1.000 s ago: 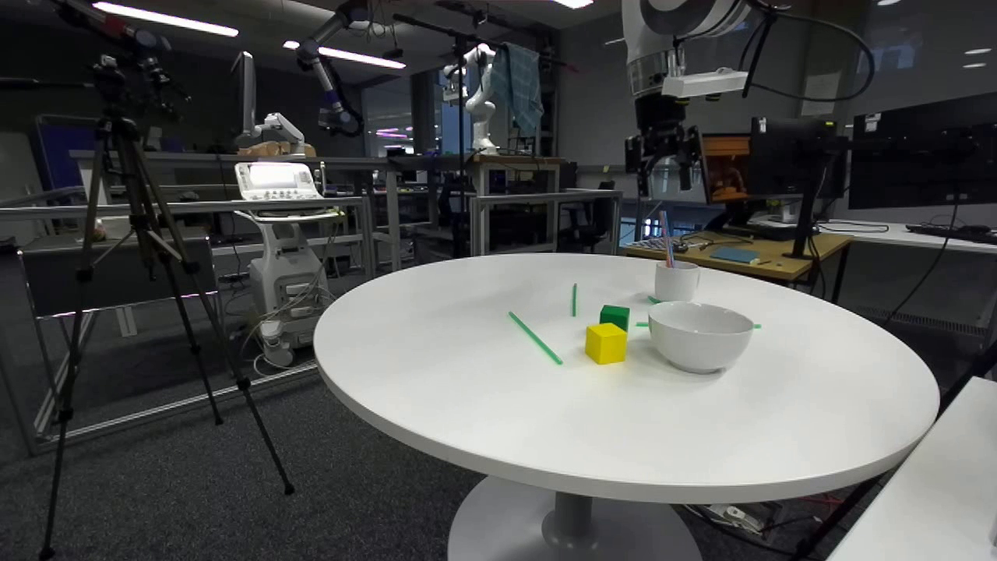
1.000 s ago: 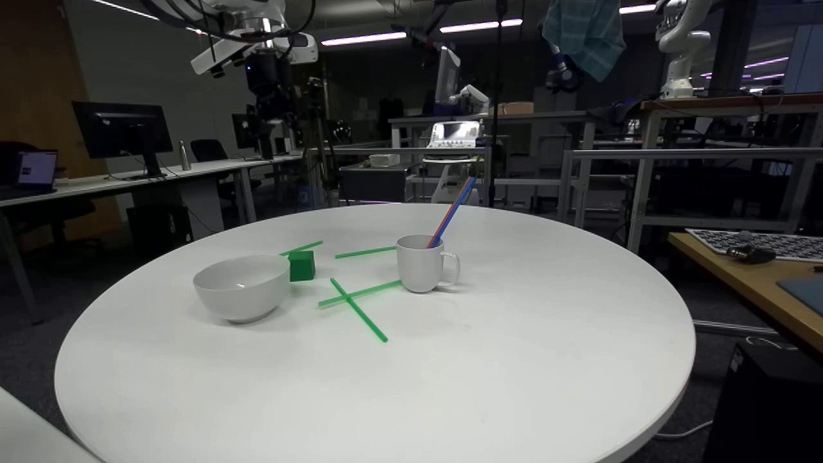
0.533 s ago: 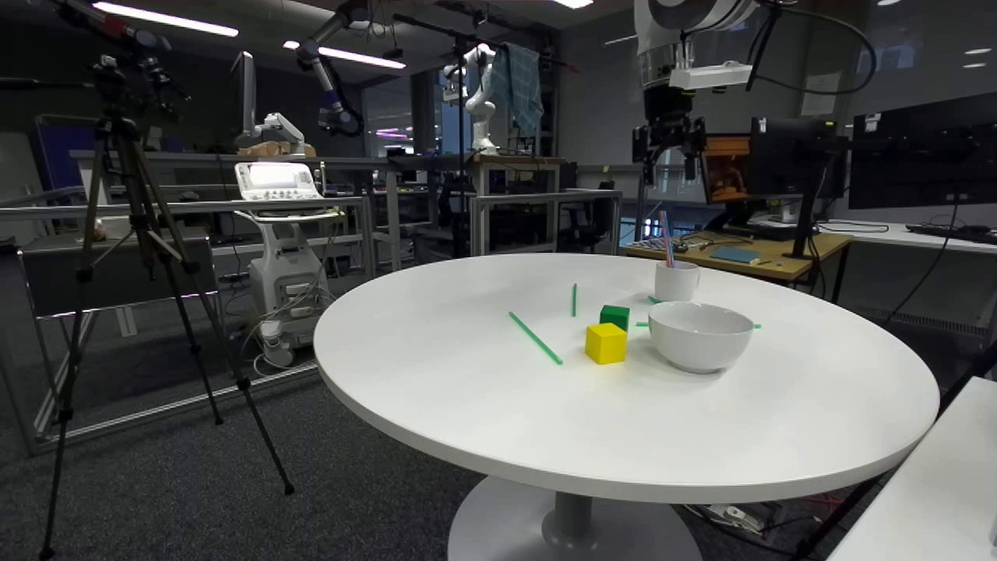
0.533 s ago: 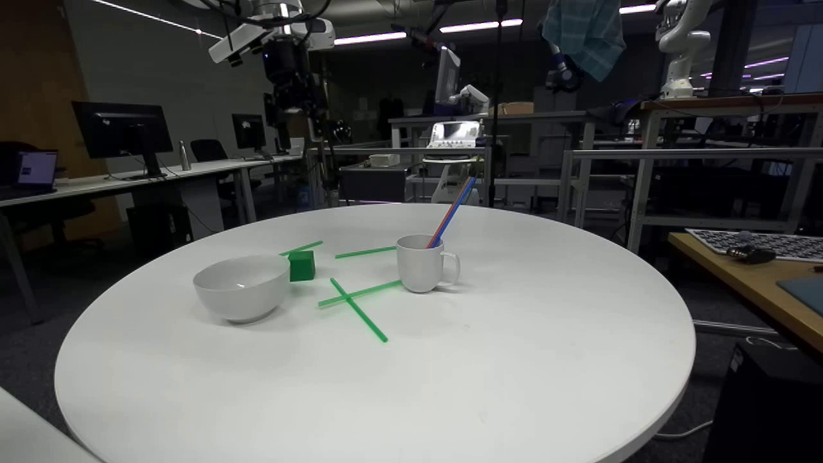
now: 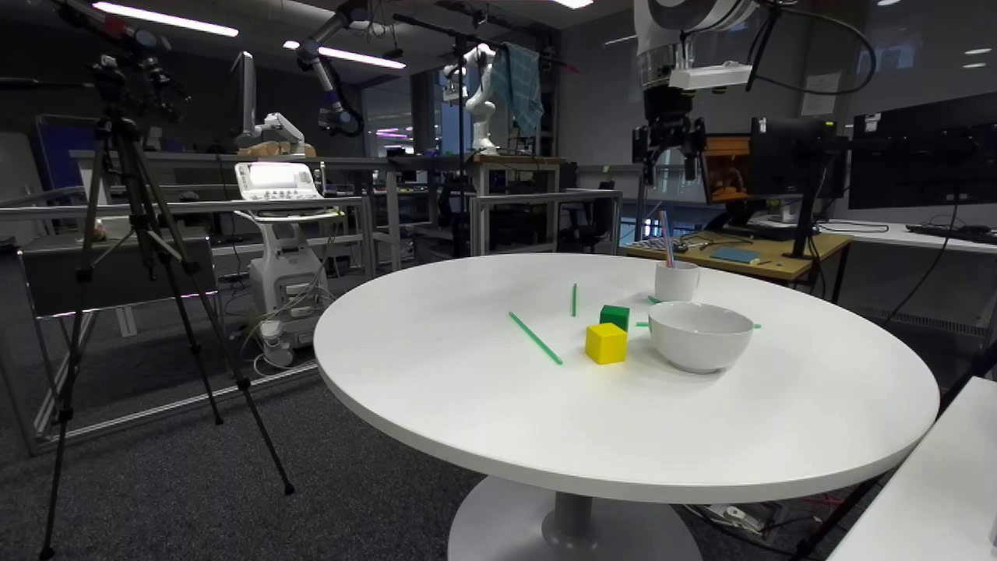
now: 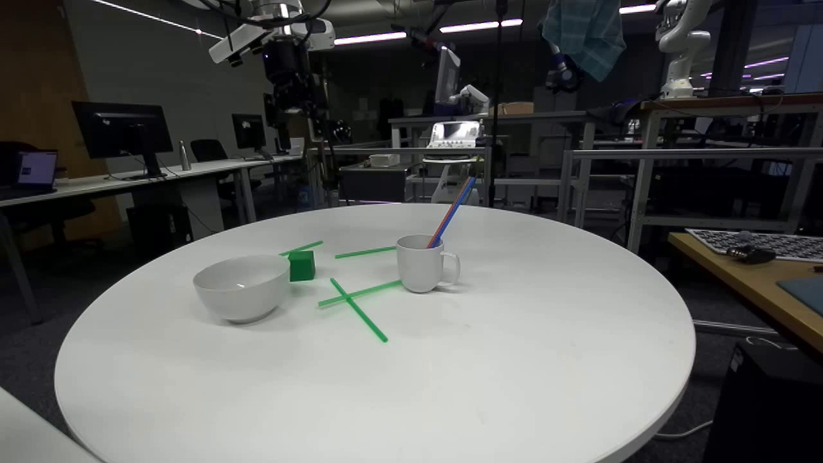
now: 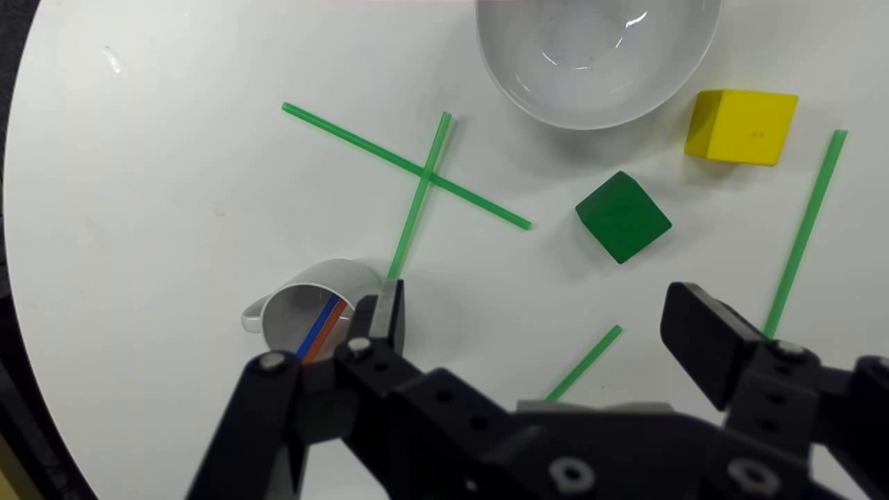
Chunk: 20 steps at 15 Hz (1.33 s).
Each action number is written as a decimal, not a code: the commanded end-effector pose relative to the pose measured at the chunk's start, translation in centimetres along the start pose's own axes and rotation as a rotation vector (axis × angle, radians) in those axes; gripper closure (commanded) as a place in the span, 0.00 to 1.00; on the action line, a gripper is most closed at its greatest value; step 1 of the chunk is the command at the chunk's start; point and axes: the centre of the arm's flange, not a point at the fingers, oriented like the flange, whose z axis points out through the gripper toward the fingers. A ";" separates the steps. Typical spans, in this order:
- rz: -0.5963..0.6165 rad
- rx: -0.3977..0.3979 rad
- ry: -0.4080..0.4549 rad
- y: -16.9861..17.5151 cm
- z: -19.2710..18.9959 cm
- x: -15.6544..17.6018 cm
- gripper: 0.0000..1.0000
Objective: Take the red straw out of the white mug
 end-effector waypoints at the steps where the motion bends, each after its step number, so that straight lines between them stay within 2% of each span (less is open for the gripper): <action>1: -0.018 -0.020 0.017 0.3 0.8 0.7 0.00; 4: -0.052 -0.049 0.039 1.4 1.9 2.3 0.00; 9: -0.068 -0.051 0.077 4.9 3.7 6.0 0.00; 17: -0.034 -0.008 0.113 11.5 3.2 12.1 0.00; 20: -0.034 0.044 0.126 12.9 2.8 14.1 0.00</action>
